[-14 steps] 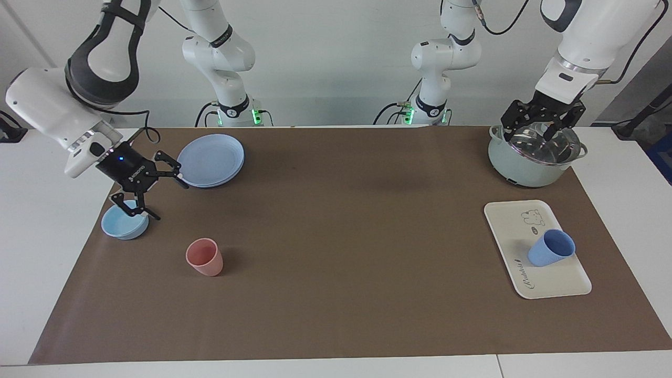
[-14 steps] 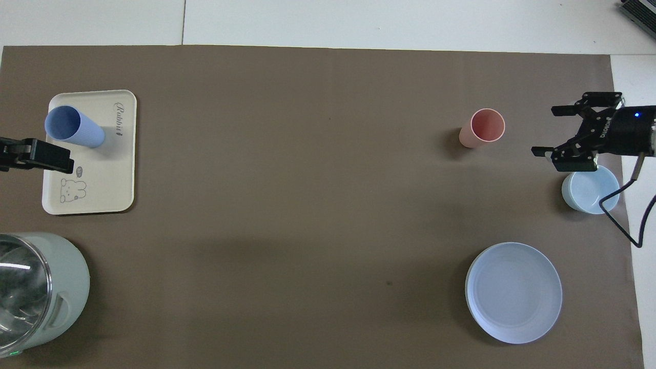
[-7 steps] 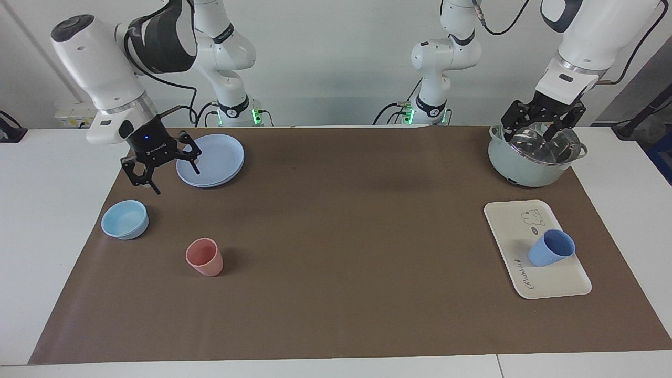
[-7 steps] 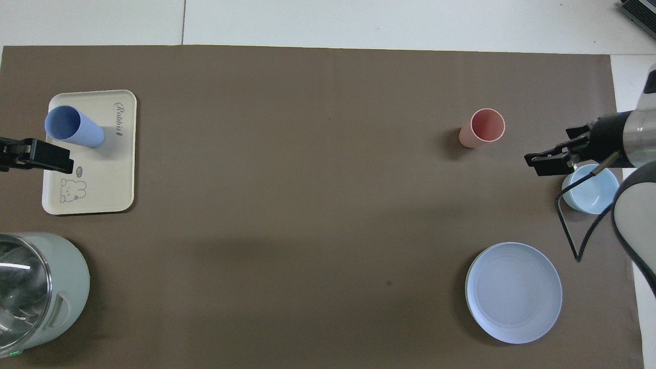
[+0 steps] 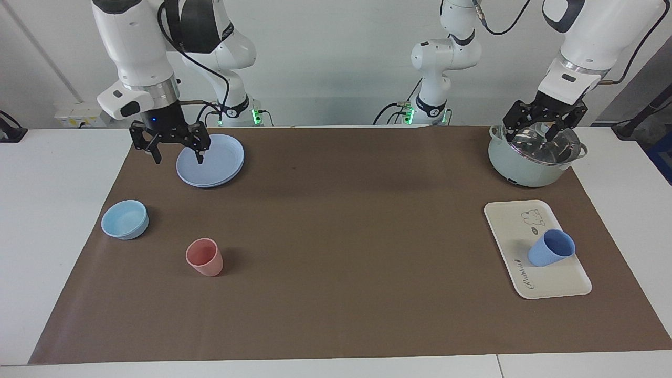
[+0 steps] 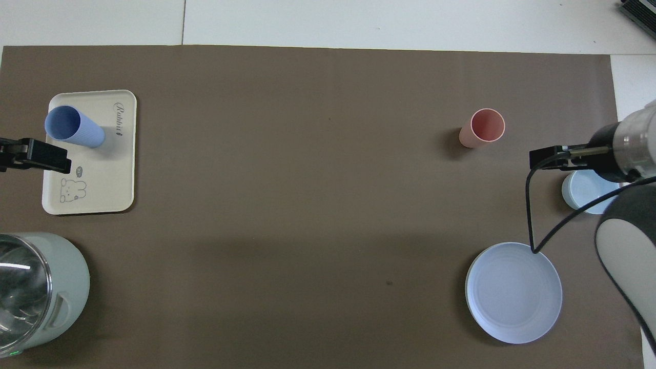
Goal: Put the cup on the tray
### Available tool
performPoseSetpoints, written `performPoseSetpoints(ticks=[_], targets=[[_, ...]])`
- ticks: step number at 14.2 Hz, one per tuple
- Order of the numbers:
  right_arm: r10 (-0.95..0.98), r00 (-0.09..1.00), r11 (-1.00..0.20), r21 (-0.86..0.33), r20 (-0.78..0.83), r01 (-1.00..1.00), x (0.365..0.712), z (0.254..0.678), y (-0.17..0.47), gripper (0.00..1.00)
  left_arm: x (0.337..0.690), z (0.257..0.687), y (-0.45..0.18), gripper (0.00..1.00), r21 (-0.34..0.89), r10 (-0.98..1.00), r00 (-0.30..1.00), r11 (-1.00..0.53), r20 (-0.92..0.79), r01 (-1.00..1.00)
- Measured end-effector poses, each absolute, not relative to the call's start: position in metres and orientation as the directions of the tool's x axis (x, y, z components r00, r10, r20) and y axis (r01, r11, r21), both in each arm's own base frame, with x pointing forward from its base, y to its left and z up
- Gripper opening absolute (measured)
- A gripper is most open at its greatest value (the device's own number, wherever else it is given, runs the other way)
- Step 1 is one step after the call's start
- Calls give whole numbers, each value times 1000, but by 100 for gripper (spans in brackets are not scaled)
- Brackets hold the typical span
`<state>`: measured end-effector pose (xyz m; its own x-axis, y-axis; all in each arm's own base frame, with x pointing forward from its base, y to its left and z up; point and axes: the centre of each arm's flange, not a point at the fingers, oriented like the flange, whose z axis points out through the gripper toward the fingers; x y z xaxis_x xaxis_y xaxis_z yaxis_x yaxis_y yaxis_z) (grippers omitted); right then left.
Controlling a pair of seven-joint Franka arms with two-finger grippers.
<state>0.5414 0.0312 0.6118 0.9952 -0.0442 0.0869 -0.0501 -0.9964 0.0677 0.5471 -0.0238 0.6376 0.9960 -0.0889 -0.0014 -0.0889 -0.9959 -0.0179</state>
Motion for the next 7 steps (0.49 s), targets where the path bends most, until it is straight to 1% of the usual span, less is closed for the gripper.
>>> performPoseSetpoints(ticks=[2, 4, 7], targets=[[-101, 994, -992, 67, 43, -103, 527, 647, 11, 100, 547, 637, -23, 100, -18, -88, 996, -996, -3, -88], [-153, 988, -988, 36, 6, -153, 515, 668, -11, 100, 547, 636, -23, 100, -18, -86, 996, -996, -4, -86], [-192, 981, -981, 3, -21, -192, 512, 667, -29, 100, 547, 635, -20, 100, -18, -83, 997, -996, -6, -83]])
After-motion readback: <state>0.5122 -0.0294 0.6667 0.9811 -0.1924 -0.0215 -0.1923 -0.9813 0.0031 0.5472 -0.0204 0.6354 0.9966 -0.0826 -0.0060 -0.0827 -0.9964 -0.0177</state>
